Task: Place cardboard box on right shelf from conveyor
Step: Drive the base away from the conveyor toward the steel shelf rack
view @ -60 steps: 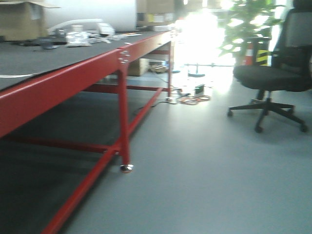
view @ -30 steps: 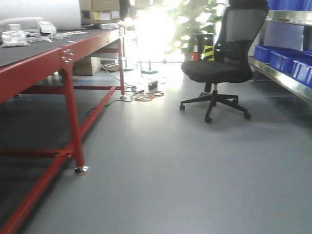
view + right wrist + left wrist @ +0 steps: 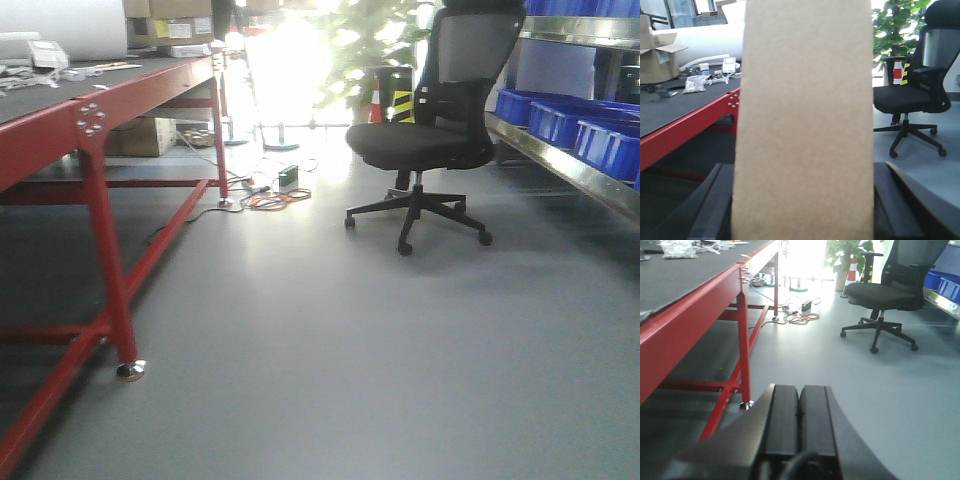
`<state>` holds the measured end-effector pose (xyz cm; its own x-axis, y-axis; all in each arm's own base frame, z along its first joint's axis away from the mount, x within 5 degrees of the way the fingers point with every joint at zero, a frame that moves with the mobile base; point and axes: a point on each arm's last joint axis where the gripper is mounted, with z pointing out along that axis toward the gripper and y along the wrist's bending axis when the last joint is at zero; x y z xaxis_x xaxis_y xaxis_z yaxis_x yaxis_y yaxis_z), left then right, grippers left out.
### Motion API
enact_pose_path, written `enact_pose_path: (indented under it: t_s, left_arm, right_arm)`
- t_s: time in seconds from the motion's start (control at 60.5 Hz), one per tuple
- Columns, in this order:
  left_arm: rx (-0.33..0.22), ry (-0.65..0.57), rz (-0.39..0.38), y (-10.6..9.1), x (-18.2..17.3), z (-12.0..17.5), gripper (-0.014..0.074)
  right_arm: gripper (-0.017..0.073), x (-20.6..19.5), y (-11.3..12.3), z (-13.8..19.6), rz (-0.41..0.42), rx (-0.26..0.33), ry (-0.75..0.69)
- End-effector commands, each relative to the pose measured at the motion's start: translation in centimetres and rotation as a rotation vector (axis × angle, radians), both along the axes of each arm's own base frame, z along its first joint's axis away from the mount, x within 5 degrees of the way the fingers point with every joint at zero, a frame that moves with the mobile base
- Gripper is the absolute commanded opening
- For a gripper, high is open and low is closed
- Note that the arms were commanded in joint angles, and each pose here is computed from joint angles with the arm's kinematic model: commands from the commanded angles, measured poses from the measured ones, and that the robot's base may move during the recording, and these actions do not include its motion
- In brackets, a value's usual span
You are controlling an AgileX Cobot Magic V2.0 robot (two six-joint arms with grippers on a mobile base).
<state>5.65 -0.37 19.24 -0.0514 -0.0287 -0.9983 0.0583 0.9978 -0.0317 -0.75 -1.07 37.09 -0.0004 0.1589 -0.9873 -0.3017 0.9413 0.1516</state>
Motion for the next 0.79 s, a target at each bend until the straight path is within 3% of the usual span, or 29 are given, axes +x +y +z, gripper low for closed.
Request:
enact_pose_path:
  t_s: [0.0, 0.777]
  left_arm:
    - [-0.011, -0.090, 0.007, 0.06, -0.06, 0.53, -0.0116]
    - [-0.011, -0.090, 0.007, 0.06, -0.06, 0.53, -0.0116]
  right_arm:
    - [0.0109, -0.08, 0.02, 1.62, -0.005, 0.014, -0.113]
    - [0.0109, -0.08, 0.02, 1.62, -0.005, 0.014, -0.113]
